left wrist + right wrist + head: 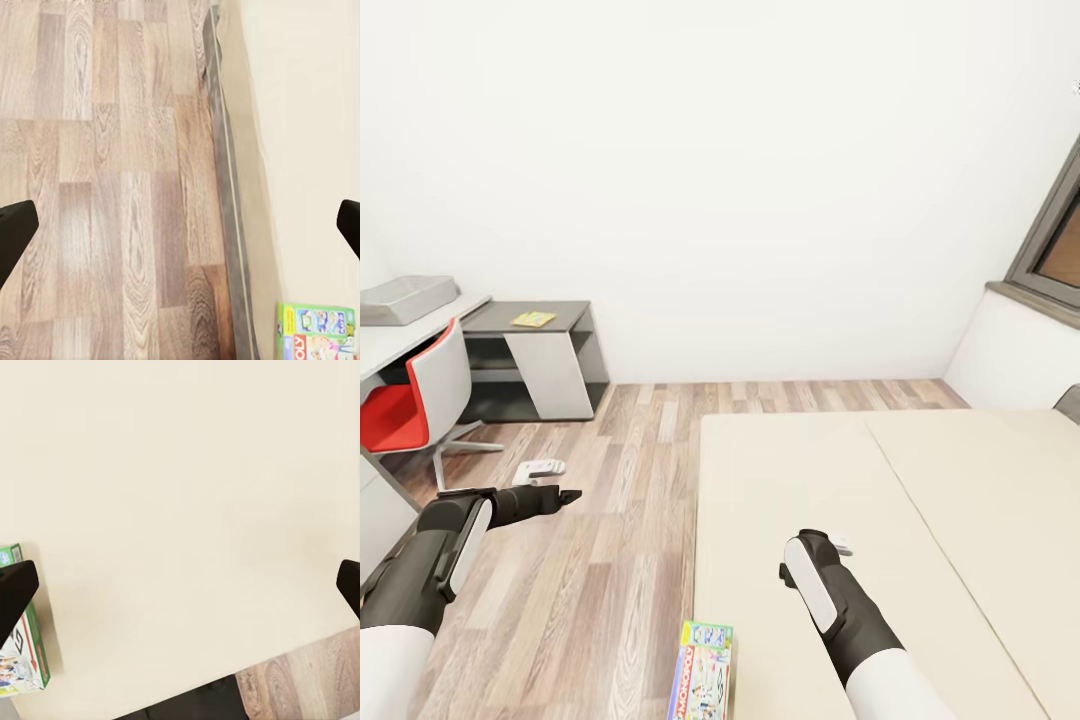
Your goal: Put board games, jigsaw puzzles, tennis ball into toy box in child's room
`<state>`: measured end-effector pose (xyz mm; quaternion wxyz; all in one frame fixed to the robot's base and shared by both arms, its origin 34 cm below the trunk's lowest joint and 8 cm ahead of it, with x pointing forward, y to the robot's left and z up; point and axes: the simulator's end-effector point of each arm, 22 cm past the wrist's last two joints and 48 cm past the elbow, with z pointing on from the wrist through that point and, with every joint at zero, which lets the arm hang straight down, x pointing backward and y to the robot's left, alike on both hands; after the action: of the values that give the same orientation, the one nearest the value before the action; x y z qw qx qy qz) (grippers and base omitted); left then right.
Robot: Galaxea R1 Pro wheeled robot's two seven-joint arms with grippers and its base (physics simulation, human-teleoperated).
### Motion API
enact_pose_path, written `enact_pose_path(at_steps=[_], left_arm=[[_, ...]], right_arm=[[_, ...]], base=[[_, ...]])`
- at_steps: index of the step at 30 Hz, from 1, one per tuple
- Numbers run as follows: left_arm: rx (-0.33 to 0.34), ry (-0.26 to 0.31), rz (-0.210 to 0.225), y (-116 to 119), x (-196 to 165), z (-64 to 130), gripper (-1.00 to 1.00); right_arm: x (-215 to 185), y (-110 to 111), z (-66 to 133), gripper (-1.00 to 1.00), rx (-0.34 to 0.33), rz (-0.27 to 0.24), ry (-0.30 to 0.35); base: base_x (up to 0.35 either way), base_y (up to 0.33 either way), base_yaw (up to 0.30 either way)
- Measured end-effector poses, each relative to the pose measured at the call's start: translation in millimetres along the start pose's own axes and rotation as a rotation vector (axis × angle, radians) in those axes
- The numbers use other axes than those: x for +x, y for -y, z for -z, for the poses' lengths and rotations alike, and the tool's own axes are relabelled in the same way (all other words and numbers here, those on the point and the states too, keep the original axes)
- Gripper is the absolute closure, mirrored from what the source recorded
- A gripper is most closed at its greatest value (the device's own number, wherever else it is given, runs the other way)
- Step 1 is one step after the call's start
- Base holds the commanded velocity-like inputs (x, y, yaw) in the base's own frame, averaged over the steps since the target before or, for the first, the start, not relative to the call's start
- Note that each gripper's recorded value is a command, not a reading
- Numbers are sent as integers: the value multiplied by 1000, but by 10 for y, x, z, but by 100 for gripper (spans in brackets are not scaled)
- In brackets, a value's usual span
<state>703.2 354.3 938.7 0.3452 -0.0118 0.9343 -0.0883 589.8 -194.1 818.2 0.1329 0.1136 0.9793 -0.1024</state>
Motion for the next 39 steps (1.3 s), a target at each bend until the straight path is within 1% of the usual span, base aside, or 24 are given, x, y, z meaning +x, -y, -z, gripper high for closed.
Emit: enact_pose_path(at_steps=[39], left_arm=[[14,68,-12,90,-287,275,-100]], right_arm=[[-201,35,268,-100,-9,-15,67]], base=[[0,0,0]])
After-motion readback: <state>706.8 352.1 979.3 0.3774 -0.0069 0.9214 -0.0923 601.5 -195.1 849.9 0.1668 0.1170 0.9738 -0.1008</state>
